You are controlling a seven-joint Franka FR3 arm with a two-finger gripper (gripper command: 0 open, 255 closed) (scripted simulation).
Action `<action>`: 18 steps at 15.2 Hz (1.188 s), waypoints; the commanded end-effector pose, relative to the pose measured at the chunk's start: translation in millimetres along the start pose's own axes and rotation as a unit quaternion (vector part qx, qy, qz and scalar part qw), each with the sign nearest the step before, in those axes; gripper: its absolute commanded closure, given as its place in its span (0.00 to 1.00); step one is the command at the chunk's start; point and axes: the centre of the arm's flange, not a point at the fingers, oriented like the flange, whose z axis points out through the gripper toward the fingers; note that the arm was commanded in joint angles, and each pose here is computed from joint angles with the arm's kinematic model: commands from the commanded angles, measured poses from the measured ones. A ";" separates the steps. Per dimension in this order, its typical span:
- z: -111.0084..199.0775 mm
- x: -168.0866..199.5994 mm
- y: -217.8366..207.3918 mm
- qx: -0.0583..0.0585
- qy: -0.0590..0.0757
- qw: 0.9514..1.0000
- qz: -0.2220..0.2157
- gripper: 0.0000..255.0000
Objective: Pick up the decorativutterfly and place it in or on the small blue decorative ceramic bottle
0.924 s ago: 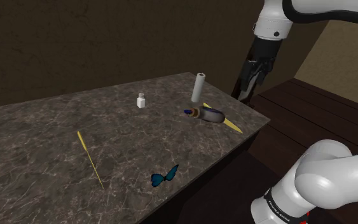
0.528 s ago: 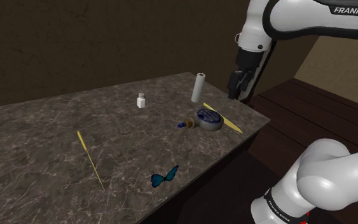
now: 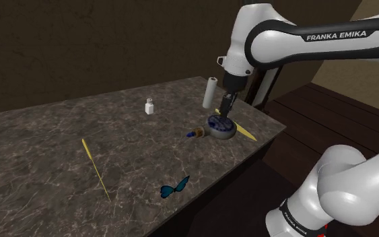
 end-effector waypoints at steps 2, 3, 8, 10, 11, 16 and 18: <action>27.2 19.0 -17.7 0.011 0.004 0.998 -0.065 0.00; 35.9 25.5 -24.0 0.014 0.005 0.996 -0.086 0.00; 78.5 53.6 -60.2 0.032 0.010 0.981 -0.192 0.00; 95.1 62.7 -76.6 0.039 0.012 0.972 -0.233 0.00; 103.3 66.8 -85.2 0.042 0.013 0.966 -0.254 0.00; 143.2 81.5 -131.1 0.059 0.018 0.933 -0.355 0.00; 158.6 84.8 -150.6 0.066 0.020 0.917 -0.394 0.00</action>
